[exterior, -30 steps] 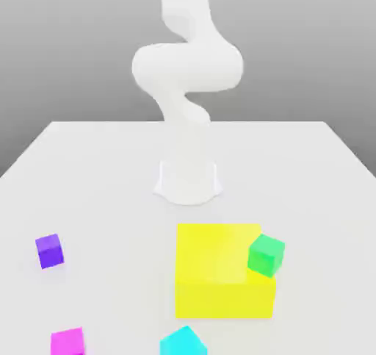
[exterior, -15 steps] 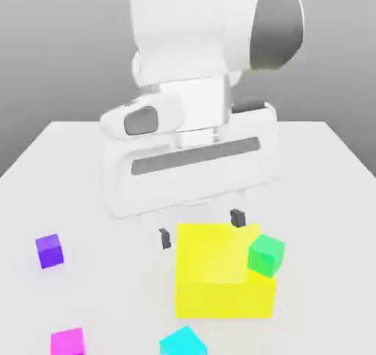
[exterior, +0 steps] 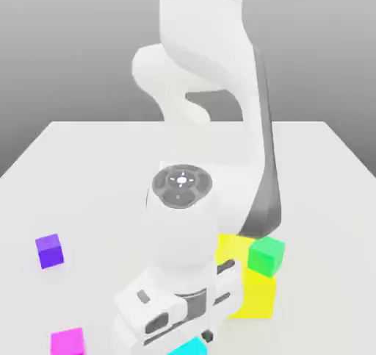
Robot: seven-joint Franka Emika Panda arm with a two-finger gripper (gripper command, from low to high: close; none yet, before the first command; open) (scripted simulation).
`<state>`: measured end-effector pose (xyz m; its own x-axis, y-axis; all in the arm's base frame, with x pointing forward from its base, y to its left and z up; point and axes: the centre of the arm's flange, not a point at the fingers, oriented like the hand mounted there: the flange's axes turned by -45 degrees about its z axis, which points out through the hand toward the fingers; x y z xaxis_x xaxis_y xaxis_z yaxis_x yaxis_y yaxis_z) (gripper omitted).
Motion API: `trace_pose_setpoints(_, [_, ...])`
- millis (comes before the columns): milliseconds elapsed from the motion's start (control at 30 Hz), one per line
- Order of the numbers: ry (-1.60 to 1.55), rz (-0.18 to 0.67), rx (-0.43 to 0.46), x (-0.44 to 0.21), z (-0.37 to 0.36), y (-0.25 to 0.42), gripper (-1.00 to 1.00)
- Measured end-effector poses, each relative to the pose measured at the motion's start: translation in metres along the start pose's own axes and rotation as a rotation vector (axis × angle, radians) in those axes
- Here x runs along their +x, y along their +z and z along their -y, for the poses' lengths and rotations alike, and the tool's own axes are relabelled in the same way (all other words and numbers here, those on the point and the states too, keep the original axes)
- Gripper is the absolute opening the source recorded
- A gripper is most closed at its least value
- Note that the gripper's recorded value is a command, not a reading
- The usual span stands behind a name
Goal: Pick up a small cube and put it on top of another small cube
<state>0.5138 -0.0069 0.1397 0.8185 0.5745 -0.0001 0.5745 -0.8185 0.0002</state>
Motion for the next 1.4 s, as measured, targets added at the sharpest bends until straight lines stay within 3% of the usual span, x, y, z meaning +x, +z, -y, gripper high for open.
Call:
trace_pose_setpoints(133, [0.000,0.001,0.000,0.000,0.000,0.003,-1.00])
trace_pose_setpoints(300, [-0.009,-0.002,0.008,0.001,0.007,-0.055,-1.00])
trace_pose_setpoints(567, [-0.163,-0.015,0.058,0.007,0.100,-0.125,-1.00])
trace_pose_setpoints(833, [-0.307,-0.003,0.016,-0.021,0.179,-0.184,-1.00])
trace_pose_setpoints(1000, [-0.323,0.000,0.003,-0.025,0.188,-0.135,-1.00])
trace_pose_setpoints(1033, [-0.324,0.000,0.002,-0.025,0.188,-0.127,1.00])
trace_pose_setpoints(1233, [-0.324,0.000,0.001,-0.025,0.188,-0.124,1.00])
trace_pose_setpoints(1400, [-0.324,-0.001,0.001,-0.025,0.188,-0.175,1.00])
